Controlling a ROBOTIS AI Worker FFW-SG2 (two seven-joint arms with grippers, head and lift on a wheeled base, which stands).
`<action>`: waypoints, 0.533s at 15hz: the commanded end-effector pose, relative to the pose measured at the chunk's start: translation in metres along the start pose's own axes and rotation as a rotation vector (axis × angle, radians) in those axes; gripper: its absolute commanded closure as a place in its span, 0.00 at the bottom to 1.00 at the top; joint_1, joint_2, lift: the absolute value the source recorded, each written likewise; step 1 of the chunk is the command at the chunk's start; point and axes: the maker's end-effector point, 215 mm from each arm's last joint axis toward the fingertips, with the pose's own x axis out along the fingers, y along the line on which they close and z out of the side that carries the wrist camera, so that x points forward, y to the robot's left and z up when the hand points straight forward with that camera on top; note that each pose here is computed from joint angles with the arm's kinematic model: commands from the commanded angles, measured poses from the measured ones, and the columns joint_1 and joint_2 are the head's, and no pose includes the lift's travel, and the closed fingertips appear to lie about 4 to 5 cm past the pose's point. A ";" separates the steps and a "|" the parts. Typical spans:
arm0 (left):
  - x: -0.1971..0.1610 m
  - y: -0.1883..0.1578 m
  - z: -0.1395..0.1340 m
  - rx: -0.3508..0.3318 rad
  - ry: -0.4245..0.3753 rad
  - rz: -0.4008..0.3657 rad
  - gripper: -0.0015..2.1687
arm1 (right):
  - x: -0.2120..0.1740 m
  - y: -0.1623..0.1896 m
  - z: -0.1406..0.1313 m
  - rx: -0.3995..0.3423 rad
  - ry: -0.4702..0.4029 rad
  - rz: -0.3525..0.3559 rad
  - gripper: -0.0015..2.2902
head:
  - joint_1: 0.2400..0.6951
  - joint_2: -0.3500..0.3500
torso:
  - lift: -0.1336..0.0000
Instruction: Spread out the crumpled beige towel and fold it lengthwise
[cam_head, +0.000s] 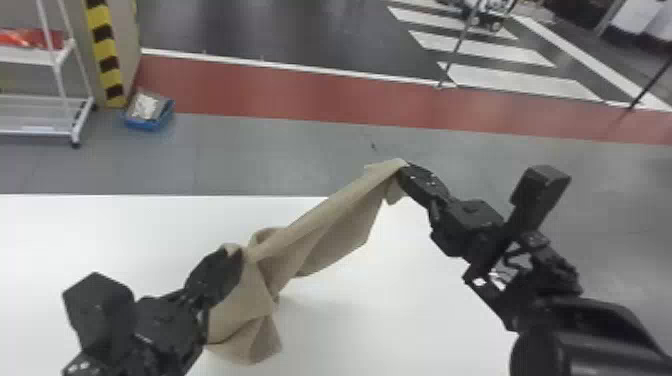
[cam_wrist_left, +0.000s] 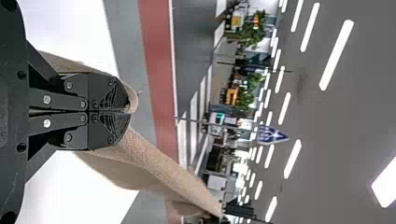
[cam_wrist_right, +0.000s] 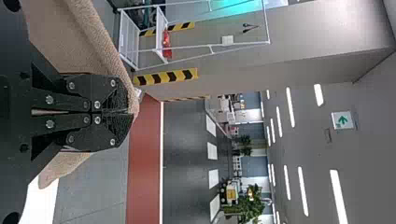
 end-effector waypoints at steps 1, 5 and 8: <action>0.003 -0.013 -0.041 -0.018 0.068 -0.023 0.96 | 0.007 0.009 0.004 -0.001 -0.013 0.018 0.82 | 1.00 0.07 | 1.00; -0.002 -0.042 -0.065 -0.065 0.106 -0.116 0.43 | 0.016 0.013 0.014 0.011 -0.008 0.024 0.82 | 1.00 0.04 | 1.00; -0.016 -0.021 -0.073 -0.067 0.122 -0.102 0.00 | 0.041 0.050 0.025 -0.003 -0.013 0.098 0.82 | 1.00 0.03 | 1.00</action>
